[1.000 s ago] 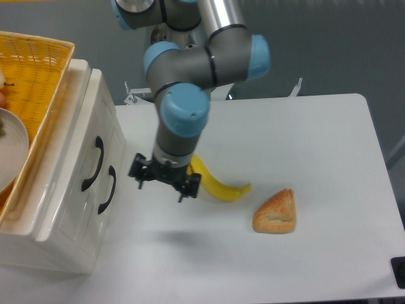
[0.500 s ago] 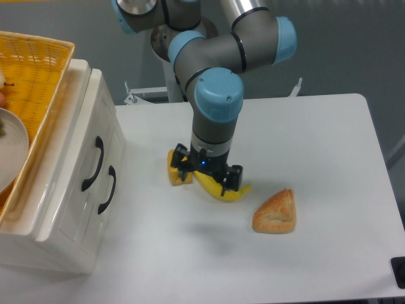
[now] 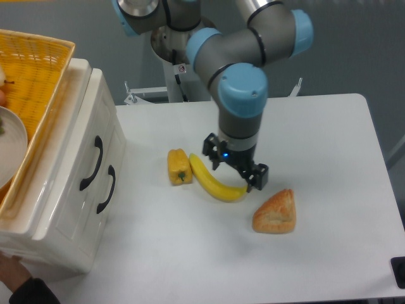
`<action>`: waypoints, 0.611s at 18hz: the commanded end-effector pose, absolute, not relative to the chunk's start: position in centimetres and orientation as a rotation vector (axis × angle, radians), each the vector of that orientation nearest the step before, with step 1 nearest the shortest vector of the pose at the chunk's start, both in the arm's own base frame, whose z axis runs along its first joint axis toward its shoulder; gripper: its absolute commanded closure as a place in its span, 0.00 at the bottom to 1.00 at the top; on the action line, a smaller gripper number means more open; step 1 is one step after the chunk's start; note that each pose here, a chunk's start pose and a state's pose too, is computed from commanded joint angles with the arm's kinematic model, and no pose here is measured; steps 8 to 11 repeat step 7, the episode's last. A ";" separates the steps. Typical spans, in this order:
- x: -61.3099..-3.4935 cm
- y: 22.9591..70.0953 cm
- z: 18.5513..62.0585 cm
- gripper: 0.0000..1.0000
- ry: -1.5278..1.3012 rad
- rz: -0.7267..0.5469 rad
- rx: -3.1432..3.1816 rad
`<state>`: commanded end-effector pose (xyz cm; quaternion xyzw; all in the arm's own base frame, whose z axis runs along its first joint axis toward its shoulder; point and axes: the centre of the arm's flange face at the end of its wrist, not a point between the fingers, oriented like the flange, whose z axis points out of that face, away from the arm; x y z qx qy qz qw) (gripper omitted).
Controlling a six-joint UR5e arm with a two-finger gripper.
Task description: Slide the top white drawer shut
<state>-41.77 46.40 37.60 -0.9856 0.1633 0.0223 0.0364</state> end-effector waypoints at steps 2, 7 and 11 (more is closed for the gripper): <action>-42.4 45.5 38.2 0.00 0.476 0.080 -3.028; -42.2 45.2 37.5 0.00 0.476 0.060 -3.036; -42.2 45.2 37.5 0.00 0.476 0.060 -3.036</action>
